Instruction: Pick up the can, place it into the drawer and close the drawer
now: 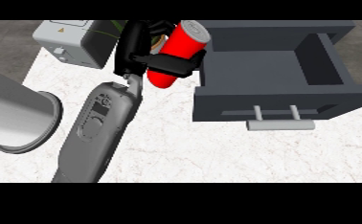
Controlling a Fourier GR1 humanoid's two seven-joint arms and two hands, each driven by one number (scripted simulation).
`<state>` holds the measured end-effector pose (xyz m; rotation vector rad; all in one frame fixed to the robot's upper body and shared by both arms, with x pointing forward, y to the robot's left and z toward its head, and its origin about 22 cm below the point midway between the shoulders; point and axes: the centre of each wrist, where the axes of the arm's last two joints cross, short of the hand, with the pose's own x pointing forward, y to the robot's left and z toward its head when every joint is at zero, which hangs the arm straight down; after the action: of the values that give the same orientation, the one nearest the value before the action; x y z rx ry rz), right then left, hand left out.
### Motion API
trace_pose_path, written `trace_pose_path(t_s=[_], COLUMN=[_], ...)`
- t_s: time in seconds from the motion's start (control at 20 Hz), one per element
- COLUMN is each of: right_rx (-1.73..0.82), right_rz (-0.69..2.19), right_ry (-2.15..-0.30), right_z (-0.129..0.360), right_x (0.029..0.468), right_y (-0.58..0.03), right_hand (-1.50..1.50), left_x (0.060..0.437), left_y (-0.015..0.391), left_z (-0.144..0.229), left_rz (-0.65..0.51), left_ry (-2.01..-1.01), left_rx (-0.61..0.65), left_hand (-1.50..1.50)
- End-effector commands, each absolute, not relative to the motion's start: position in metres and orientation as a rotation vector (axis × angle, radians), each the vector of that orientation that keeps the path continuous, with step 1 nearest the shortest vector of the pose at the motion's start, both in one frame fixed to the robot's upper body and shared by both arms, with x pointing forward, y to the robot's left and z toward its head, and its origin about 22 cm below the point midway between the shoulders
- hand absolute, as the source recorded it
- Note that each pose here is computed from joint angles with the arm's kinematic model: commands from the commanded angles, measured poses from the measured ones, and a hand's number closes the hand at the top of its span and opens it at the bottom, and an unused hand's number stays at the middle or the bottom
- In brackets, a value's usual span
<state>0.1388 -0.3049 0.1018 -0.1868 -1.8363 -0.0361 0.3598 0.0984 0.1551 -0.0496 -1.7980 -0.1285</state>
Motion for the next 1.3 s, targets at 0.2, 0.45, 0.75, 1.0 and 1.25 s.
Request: trace_pose_path(t_s=[0.2,0.45,0.75,1.0,1.25], right_rx=[-0.188,-0.186,-0.168,-0.168,-0.181], right_rz=[-0.037,-0.043,-0.003,-0.025,-0.013], right_ry=[-1.83,-1.822,-1.837,-1.848,-1.86], right_z=[0.1,0.099,0.086,0.118,0.112], right_x=[0.14,0.131,0.136,0.139,0.161], right_y=[-0.303,-0.318,-0.296,-0.3,-0.297], right_hand=[-1.5,-1.5,-1.5,-1.5,-1.5], left_x=[0.381,0.387,0.396,0.405,0.413], left_y=[0.052,0.028,-0.004,-0.013,-0.022], left_z=[0.203,0.229,0.244,0.249,0.251], left_rz=[-0.169,-0.174,-0.187,-0.208,-0.217], left_ry=[-1.823,-1.805,-1.789,-1.784,-1.765], left_rx=[-0.059,-0.047,-0.01,0.007,0.049], left_hand=[1.5,1.5,1.5,1.5,1.5])
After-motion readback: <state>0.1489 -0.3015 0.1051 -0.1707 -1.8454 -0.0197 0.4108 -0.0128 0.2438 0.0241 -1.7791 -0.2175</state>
